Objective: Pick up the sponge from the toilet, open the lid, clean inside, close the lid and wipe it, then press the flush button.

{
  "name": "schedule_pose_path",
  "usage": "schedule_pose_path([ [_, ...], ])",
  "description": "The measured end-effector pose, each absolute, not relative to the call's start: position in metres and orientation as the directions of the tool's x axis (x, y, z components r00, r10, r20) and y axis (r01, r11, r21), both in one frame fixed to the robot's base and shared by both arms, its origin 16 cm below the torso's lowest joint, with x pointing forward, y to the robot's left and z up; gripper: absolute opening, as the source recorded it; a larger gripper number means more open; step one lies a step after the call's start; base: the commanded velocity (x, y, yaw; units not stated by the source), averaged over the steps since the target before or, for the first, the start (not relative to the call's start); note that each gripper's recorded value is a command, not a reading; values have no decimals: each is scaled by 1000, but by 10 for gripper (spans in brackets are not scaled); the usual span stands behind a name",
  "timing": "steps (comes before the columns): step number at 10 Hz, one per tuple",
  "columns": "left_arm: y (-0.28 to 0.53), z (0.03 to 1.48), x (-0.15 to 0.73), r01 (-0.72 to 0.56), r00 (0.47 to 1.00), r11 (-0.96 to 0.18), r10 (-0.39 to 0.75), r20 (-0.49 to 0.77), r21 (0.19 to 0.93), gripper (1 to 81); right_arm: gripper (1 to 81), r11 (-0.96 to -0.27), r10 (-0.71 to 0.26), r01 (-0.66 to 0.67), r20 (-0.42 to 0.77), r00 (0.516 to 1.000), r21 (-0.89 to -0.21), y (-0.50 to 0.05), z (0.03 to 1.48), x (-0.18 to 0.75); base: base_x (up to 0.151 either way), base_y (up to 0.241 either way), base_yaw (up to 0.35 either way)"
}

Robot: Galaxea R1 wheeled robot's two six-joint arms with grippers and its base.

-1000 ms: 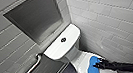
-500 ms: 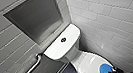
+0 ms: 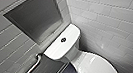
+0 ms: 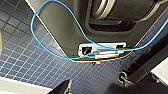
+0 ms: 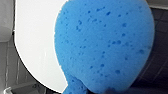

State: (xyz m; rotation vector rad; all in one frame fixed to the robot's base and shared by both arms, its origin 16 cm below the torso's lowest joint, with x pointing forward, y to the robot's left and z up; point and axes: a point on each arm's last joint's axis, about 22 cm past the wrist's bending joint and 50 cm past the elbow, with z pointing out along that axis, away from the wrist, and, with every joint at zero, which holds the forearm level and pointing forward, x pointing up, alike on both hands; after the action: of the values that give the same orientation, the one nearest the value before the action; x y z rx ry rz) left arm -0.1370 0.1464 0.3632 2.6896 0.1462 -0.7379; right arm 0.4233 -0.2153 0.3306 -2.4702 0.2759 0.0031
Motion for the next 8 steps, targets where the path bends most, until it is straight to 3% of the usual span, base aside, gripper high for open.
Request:
schedule_pose_path([
  [4, 144, 363, -136, 187, 860, -934, 6, -510, 306, 811, 10, -743, -222, -238, -105, 969, -625, -218, 343, 383, 0, 0, 0],
  [8, 144, 363, -135, 186, 861, -933, 5, -509, 307, 811, 10, -688, -193, -145, -14, 981, -711, -154, 368, 485, 0, 0, 0],
])
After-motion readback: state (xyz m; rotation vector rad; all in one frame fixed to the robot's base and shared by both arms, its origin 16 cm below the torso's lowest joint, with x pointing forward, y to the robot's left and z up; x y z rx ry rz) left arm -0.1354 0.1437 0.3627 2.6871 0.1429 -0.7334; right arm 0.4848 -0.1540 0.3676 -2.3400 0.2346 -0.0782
